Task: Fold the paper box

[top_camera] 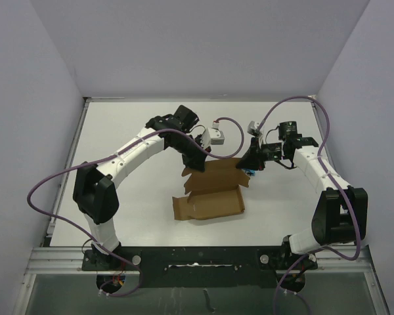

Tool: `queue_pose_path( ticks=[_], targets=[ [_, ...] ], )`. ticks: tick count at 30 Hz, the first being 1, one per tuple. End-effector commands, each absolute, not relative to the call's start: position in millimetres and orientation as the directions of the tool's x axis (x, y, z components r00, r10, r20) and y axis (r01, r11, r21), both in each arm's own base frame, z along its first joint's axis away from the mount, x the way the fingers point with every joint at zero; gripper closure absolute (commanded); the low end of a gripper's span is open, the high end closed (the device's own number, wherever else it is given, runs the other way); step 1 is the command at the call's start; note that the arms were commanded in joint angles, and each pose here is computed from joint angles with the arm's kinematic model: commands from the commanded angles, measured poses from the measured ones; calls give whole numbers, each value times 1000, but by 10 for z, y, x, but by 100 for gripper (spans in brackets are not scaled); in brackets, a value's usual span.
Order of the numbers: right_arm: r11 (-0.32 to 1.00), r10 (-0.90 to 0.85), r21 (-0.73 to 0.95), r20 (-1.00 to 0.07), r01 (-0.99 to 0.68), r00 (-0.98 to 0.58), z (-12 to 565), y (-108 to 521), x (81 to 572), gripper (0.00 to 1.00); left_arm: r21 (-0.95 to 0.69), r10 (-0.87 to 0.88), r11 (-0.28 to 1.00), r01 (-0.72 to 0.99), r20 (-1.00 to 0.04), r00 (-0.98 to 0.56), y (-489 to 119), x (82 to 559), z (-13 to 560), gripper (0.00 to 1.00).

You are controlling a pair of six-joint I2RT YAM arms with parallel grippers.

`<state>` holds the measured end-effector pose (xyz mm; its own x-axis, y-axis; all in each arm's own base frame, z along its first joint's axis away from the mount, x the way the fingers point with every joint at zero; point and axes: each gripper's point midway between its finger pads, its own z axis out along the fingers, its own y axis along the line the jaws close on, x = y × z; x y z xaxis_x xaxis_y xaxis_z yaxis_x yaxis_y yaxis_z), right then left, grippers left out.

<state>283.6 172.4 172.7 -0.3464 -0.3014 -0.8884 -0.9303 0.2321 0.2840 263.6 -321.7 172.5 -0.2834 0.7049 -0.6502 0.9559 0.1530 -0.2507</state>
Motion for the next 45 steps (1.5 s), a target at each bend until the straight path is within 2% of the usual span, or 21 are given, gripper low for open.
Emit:
queue_pose_path(
  ticks=[1, 3, 4, 7, 11, 13, 15, 18, 21, 26, 29, 41, 45],
  targets=[
    [194, -283, 228, -918, -954, -277, 1935, 1763, 2859, 100, -193, 678, 140, 971, -696, -236, -3312, 2749, 1904, 100],
    [209, -281, 225, -918, -952, -279, 1941, 1727, 2870, 100, -187, 674, 173, 967, -693, -255, -3295, 2770, 1909, 100],
    [217, -281, 225, -918, -950, -281, 1939, 1711, 2878, 100, -181, 669, 201, 963, -692, -270, -3280, 2796, 1910, 95],
    [230, -277, 225, -917, -947, -286, 1933, 1680, 2882, 100, -138, 623, 319, 938, -715, -317, -3218, 2894, 1965, 70],
    [231, -272, 229, -918, -946, -289, 1930, 1678, 2871, 100, -76, 465, 463, 883, -827, -315, -3126, 2975, 2267, 42],
    [234, -270, 232, -917, -944, -292, 1928, 1674, 2870, 100, -69, 370, 560, 826, -871, -324, -2982, 2984, 2416, 33],
    [240, -265, 232, -919, -943, -293, 1934, 1660, 2876, 100, -114, 260, 637, 762, -899, -352, -2825, 2929, 2516, 29],
    [244, -256, 232, -921, -941, -293, 1947, 1649, 2876, 100, -239, 89, 713, 659, -901, -424, -2609, 2790, 2485, 29],
    [247, -251, 238, -921, -939, -299, 1940, 1640, 2871, 100, -383, -55, 759, 526, -843, -535, -2396, 2593, 2161, 33],
    [252, -246, 245, -919, -936, -307, 1924, 1640, 2877, 100, -527, -215, 758, 385, -758, -616, -2186, 2346, 1666, 41],
    [254, -244, 256, -916, -933, -318, 1898, 1641, 2877, 100, -538, -243, 771, 340, -742, -624, -2100, 2329, 1516, 48],
    [258, -244, 258, -915, -931, -321, 1885, 1634, 2881, 100, -585, -273, 769, 257, -664, -696, -2161, 2512, 1181, 51],
    [256, -242, 258, -916, -932, -320, 1890, 1636, 2876, 100, -619, -292, 744, 251, -640, -711, -2239, 2507, 1183, 56]
  ],
)
